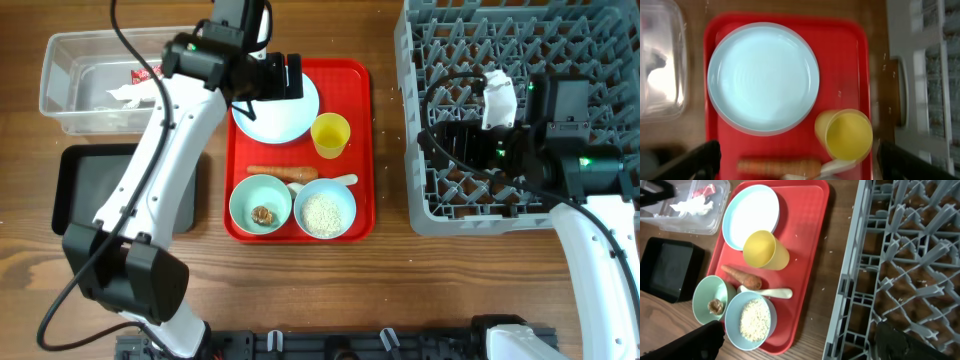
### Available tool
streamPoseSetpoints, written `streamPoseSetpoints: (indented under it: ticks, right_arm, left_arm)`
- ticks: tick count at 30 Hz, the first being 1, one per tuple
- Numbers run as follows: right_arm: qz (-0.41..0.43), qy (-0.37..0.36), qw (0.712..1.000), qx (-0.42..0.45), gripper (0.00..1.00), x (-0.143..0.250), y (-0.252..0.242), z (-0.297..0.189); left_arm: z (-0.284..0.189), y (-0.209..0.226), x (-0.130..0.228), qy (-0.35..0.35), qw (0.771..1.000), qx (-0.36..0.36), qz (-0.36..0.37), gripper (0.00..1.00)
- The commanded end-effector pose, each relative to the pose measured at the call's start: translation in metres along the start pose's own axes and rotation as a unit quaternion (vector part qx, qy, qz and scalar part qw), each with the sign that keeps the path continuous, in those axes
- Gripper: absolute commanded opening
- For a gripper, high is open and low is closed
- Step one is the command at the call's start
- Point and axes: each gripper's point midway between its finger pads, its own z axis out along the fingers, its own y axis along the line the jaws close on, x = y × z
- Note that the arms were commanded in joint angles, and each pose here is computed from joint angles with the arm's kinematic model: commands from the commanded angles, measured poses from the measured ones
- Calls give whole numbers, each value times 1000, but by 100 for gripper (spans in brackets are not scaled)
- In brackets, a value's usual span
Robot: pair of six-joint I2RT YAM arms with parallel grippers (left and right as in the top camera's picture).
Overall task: Sort waste into correct bins and load items into the dishwasher rack
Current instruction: 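Move left gripper to the green bowl and grasp its rim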
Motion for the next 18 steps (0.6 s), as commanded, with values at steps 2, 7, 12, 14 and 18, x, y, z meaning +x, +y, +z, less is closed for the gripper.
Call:
streamPoseSetpoints:
  ticks: [2,7,12,14,18]
  right_arm:
    - [-1,-14,1000,5,100,-10,-2,-3]
    - [21,-1,1000,5,100,-3,-2,-3]
    - [34,11,999,6,100,3,-2,-3]
    - [35,14,999,6,100,4,-2,-2]
    - [19,6,1000,6,100,0,-2,-2]
  left_arm:
    - [43,4,-12,-42,999,0,10,100]
    - [74,4,-19,-49,999,1,24,99]
    - [93,13,1,-5,999,-15,35,97]
    - [95,15,6,5,999,-19,35,96]
    - [83,13,27,47,999,-6,25,96]
